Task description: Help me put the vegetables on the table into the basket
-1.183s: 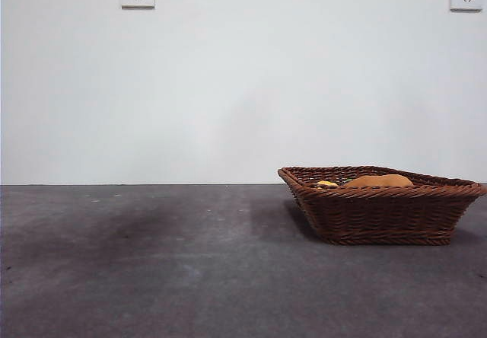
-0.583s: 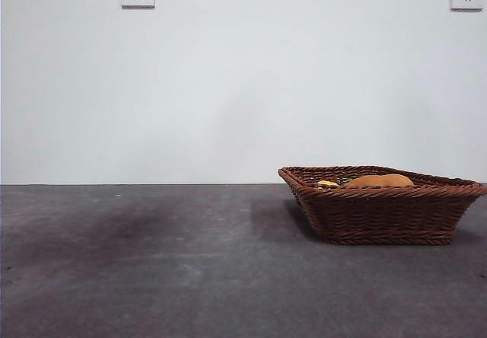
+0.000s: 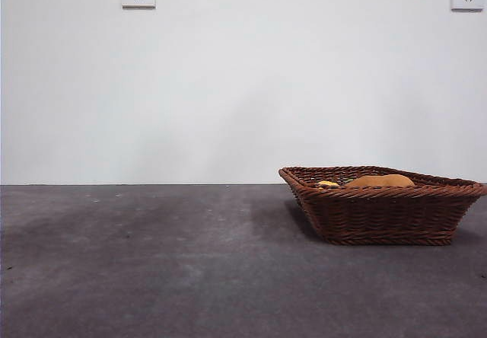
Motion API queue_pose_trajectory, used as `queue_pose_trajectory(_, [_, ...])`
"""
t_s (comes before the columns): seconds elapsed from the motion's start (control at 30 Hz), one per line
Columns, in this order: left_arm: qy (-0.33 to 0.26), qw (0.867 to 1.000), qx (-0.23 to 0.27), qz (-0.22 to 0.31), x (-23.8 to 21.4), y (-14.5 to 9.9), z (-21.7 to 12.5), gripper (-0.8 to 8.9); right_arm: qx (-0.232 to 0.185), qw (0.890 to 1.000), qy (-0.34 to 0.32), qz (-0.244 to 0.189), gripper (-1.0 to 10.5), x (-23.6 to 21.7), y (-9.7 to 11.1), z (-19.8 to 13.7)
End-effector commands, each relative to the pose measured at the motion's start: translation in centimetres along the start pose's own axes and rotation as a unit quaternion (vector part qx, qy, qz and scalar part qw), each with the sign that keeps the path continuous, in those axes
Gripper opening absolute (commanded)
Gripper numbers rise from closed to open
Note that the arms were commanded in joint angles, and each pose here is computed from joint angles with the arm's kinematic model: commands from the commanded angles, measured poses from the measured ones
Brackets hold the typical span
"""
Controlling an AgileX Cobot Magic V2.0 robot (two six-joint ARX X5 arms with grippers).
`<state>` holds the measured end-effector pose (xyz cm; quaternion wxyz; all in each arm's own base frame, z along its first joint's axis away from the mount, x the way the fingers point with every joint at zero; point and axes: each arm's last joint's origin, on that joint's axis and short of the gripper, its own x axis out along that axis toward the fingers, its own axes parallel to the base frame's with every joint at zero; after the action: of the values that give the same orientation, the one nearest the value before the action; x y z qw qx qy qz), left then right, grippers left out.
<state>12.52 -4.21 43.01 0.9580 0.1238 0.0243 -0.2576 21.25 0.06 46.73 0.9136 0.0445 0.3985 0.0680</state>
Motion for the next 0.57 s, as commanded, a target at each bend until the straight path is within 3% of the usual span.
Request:
queue_pose_trajectory(0.03, [-0.126, 0.989, 0.042, 0.059, 0.0, -0.1, -2.8, -0.03, 0.007, 1.0, 0.028, -0.008, 0.0, 1.2, -0.2, 0.1])
queue_pose_trajectory(0.1, [-0.204, 0.972, 0.067, 0.097, -1.1, -1.0, -6.0, -0.03, 0.009, 0.999, 0.04, -0.008, 0.0, 2.2, -0.4, 0.4])
queue_pose_trajectory(0.23, [-0.248, 0.958, 0.09, 0.112, -1.9, -2.2, -10.1, -0.03, 0.011, 0.999, 0.052, -0.012, 0.0, 3.1, -0.6, 0.7])
queue_pose_trajectory(0.57, [-0.158, 0.981, 0.06, 0.099, -0.9, -4.2, -19.7, -0.03, 0.013, 0.997, 0.065, -0.027, 0.0, 4.2, -0.9, 1.0])
